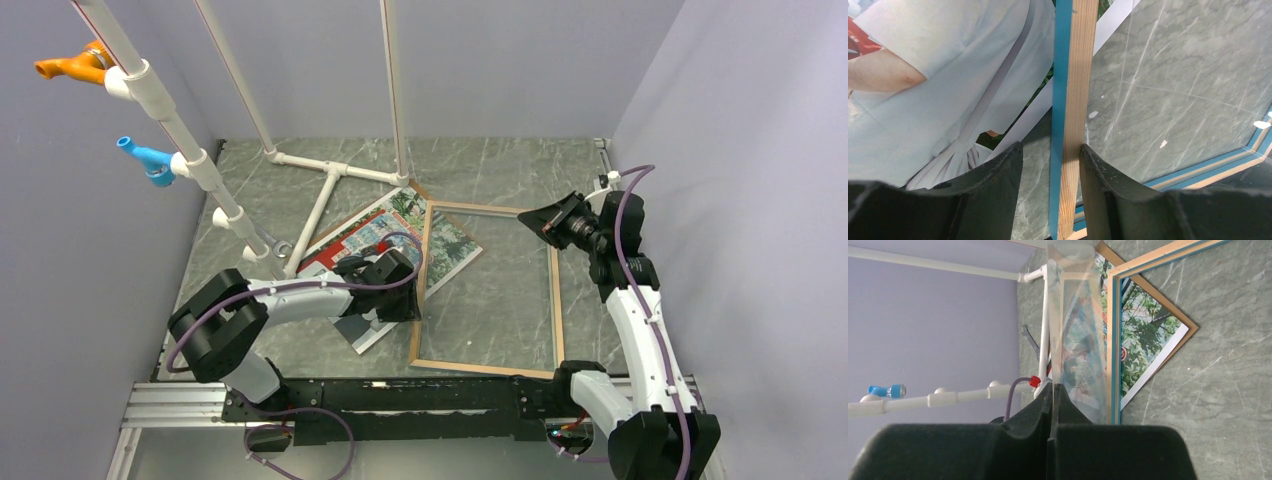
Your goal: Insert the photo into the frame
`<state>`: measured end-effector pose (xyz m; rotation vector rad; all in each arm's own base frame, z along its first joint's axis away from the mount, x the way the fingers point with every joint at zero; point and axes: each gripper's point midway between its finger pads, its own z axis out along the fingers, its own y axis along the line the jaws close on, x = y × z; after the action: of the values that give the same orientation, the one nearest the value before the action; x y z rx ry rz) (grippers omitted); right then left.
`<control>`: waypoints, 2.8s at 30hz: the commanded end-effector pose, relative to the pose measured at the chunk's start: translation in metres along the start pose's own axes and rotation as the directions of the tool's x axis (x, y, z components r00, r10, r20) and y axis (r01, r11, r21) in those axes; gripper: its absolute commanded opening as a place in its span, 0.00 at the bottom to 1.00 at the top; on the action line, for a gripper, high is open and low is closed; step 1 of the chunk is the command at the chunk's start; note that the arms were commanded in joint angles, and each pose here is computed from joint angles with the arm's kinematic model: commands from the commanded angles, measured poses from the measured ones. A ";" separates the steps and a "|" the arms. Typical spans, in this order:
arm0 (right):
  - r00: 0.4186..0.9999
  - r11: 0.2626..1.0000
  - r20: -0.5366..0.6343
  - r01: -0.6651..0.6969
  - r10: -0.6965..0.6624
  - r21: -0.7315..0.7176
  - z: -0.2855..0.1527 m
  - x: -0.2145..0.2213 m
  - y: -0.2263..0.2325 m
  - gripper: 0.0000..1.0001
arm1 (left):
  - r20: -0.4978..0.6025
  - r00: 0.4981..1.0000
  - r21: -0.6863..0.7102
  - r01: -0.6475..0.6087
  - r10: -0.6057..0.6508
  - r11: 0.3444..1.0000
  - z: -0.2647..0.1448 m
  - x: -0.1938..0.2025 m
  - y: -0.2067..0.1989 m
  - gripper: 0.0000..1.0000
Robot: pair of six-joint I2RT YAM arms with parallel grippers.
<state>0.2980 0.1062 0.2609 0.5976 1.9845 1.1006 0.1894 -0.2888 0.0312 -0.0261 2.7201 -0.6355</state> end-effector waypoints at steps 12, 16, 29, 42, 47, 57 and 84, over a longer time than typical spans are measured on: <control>1.000 0.999 0.015 0.024 -0.024 -0.022 0.006 -0.006 0.000 0.00 | -0.026 0.999 -0.064 -0.037 0.035 0.997 0.005 0.007 0.012 0.48; 1.000 1.000 0.010 0.005 -0.005 -0.021 0.006 -0.001 -0.004 0.00 | -0.021 0.999 -0.070 -0.037 0.036 0.997 0.004 0.006 0.013 0.46; 1.000 1.000 0.019 -0.019 0.019 -0.002 0.004 0.003 -0.011 0.00 | 0.027 0.998 -0.003 -0.054 0.054 0.999 -0.007 0.000 0.003 0.34; 1.000 1.000 0.018 -0.023 0.023 -0.012 0.002 0.003 -0.007 0.00 | 0.133 0.989 0.207 -0.096 0.069 0.974 -0.032 -0.010 -0.028 0.58; 0.999 1.000 0.025 -0.023 0.024 -0.018 -0.001 0.002 -0.003 0.00 | 0.161 0.984 0.117 -0.090 0.071 0.989 -0.034 -0.015 -0.010 0.44; 0.999 0.999 0.029 -0.029 0.030 -0.031 -0.005 0.000 0.005 0.00 | 0.114 0.985 0.022 -0.131 0.128 0.991 -0.015 -0.007 -0.004 0.36; 0.994 0.994 0.007 -0.106 0.106 -0.024 0.001 0.012 -0.009 0.00 | 0.062 0.982 -0.090 -0.173 0.179 0.981 -0.004 0.000 0.002 0.00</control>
<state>0.2914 0.1063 0.2286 0.7344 2.0150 1.1330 0.1870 -0.2888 0.0413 0.1417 2.6295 -0.5177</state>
